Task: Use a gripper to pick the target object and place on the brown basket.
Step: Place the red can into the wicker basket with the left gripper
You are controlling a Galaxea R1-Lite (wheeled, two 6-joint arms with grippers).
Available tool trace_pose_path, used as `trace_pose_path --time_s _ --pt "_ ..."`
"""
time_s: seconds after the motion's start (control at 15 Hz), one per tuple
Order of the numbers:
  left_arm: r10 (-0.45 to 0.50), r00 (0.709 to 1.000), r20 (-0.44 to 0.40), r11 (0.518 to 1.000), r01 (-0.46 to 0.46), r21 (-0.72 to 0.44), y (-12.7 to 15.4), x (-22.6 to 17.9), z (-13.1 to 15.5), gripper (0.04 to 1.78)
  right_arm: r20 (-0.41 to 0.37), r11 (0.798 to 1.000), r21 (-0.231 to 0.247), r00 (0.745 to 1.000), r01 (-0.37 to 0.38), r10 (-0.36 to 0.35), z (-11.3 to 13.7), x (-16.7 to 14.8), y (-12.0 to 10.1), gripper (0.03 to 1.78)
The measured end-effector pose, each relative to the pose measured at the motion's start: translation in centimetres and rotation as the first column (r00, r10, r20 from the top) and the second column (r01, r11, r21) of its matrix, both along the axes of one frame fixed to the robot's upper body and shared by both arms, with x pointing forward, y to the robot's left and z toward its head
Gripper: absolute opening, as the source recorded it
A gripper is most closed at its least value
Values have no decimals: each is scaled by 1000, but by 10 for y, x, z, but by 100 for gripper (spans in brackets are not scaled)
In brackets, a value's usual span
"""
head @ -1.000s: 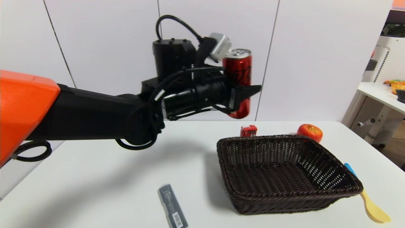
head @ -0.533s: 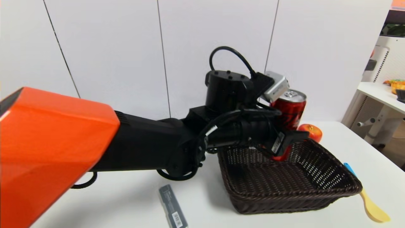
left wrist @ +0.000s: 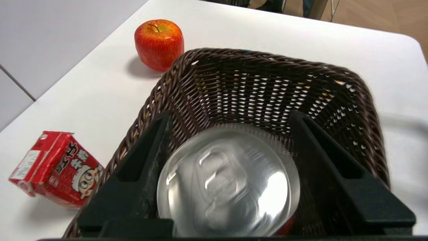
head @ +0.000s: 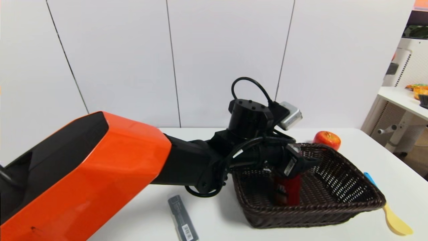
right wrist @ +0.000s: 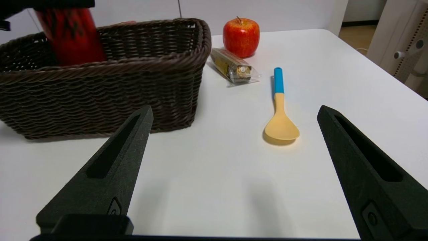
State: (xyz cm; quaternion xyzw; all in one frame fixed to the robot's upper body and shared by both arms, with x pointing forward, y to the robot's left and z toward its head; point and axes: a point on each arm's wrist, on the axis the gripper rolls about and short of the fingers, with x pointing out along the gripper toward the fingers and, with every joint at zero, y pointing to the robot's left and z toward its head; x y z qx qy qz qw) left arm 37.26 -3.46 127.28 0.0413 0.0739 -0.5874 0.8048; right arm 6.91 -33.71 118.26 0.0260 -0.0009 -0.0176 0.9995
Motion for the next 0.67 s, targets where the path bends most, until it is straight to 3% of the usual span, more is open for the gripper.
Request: trace_pose_path --time_s 0.4,0.67 --pt "6 1000 15 1000 -6 -6 -7 8 -7 151 0 1000 0 1000 -1 1 0 0 0 170" --pt "38 997 70 997 -33 -73 6 -1 38 159 0 1000 0 1000 -1 1 0 0 0 170"
